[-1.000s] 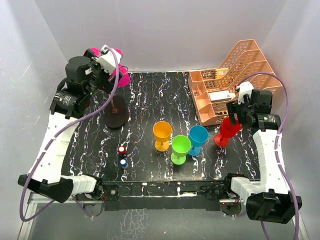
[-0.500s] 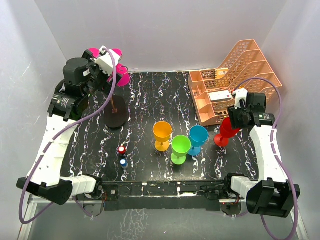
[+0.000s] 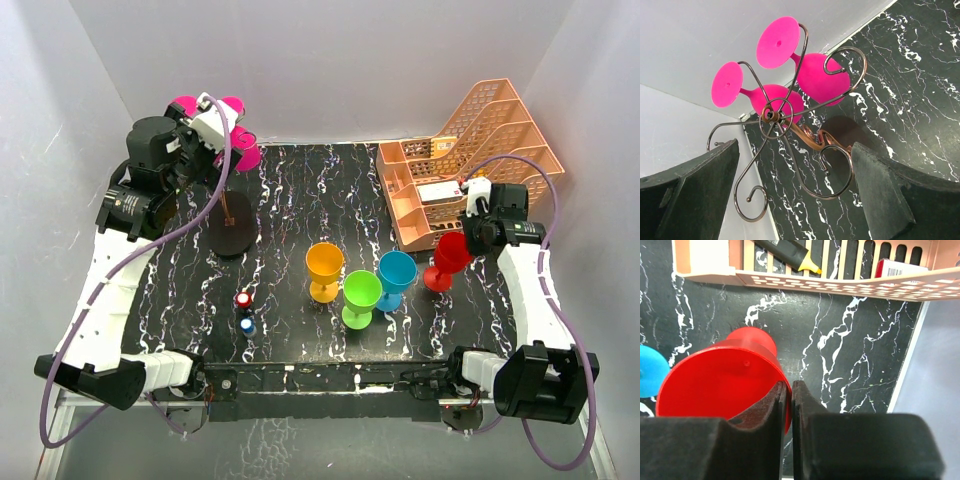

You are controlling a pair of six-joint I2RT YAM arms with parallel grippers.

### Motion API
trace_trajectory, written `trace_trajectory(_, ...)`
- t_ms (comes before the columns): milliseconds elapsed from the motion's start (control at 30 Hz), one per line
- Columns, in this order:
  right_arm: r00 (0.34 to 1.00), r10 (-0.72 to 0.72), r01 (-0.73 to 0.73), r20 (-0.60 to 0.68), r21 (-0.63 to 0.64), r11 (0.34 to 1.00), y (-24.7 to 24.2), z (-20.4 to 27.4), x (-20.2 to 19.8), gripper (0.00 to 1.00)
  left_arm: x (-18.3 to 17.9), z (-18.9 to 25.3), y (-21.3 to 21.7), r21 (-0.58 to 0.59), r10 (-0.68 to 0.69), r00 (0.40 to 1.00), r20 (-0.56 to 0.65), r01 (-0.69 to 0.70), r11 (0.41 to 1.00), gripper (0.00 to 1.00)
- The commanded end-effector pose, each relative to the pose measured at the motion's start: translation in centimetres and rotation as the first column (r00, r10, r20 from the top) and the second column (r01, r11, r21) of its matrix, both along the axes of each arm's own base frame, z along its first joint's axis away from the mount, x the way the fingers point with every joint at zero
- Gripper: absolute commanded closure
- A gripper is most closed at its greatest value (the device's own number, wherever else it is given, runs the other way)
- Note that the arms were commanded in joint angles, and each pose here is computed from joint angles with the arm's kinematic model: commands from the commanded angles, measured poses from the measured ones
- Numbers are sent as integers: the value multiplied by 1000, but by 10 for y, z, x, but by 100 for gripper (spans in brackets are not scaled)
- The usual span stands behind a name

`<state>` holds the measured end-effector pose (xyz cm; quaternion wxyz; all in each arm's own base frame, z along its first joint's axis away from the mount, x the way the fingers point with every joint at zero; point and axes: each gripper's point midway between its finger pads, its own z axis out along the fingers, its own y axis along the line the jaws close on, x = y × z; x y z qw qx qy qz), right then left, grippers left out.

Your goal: Place the wine glass upside down on the wine glass rack

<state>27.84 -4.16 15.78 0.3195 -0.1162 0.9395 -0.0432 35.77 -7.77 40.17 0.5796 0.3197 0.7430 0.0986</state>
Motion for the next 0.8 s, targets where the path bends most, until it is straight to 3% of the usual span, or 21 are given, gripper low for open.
trace_trajectory(0,998,15,-15,62,-4,1000,-1,15,12,92,-6,7,2,-41,8,1000,16,-7,999,8)
trace_trajectory(167,986,96,-95,140,-10,995,8,55,10,92,1,6,5,-90,57,998,4,-56,994,4)
trace_trajectory(400,942,185,-191,282,-5,982,24,131,19,92,6,38,4,-257,80,996,36,-69,964,3)
trace_trajectory(600,841,263,-335,473,72,940,57,201,48,92,2,50,-2,-367,49,998,26,-36,930,3)
trace_trajectory(767,732,265,-443,627,143,885,86,253,81,92,-5,54,-21,-428,-53,998,17,55,902,3)
